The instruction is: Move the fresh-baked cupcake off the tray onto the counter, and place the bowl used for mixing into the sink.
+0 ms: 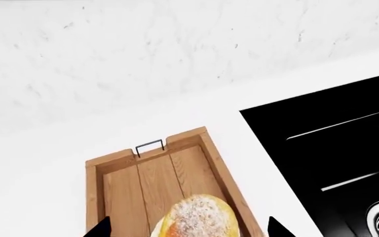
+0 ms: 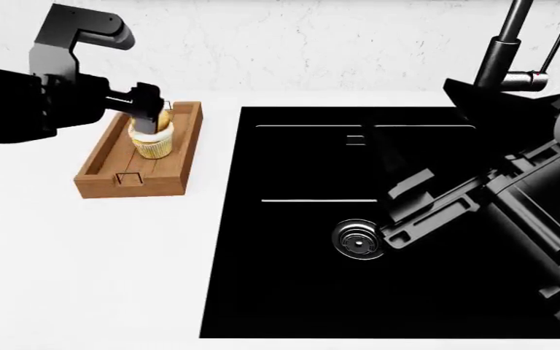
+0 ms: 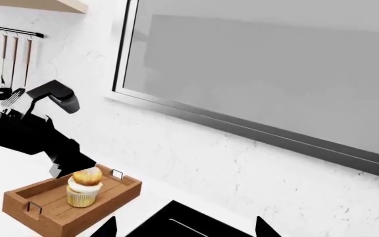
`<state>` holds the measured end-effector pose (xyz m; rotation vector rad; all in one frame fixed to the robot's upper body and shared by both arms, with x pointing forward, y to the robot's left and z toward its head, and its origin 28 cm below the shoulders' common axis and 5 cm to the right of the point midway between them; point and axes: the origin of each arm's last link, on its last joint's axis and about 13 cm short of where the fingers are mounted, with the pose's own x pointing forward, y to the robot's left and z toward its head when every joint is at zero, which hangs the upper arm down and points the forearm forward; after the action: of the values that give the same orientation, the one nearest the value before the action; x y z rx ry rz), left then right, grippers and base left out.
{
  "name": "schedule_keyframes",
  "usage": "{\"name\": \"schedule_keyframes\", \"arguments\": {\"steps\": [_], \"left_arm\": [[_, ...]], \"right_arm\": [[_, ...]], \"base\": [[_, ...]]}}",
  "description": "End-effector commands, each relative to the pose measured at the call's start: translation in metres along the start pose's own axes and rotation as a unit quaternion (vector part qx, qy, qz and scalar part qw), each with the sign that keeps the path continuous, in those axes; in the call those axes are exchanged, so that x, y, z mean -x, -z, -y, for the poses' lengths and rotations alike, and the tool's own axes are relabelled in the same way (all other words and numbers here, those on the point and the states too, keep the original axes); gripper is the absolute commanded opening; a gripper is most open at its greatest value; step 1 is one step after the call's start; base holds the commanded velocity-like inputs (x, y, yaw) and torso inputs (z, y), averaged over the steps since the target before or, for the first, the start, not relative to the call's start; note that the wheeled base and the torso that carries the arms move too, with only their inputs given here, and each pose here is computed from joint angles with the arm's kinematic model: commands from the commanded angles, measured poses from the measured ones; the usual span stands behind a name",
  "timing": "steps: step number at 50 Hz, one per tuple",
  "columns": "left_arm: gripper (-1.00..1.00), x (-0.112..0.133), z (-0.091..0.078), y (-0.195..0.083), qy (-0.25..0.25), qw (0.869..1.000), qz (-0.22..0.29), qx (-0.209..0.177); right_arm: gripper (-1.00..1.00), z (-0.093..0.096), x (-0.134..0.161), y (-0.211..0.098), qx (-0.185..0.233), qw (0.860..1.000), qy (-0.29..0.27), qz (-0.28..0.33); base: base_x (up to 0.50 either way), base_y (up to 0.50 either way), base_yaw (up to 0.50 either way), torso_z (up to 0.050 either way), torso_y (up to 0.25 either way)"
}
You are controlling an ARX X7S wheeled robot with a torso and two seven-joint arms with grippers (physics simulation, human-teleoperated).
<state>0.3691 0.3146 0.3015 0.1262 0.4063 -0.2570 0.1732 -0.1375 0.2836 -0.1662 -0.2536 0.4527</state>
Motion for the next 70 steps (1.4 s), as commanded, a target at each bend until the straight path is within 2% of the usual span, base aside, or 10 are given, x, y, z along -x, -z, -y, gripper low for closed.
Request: {"name": "schedule_keyframes", "arguments": {"steps": [1,12,47,70], "left_arm": [[1.00,-0.014,-0.002,0.005,-0.002,1.000,-0.019,0.002],[1.00,-0.019,0.002,0.006,0.007,0.999,-0.048,-0.008],[1.00,-0.014,0.010,0.005,0.038,0.995,-0.087,-0.006],[1.00,-0.017,0.000,0.007,0.016,0.996,-0.087,0.023]], "right_arm": [[1.00,0.000,0.001,0.002,-0.002,1.000,0.002,-0.002],[1.00,0.001,0.001,0.004,-0.005,1.000,0.005,-0.002],[1.00,0.002,0.001,0.005,-0.007,1.000,0.005,-0.002],[1.00,0.001,0.001,0.008,-0.010,1.000,0.006,-0.007]], "base": [[0.00,0.00,0.00,0.000,0.000],[0.00,0.00,0.00,0.000,0.000],[0.00,0.00,0.00,0.000,0.000],[0.00,0.00,0.00,0.000,0.000]]}}
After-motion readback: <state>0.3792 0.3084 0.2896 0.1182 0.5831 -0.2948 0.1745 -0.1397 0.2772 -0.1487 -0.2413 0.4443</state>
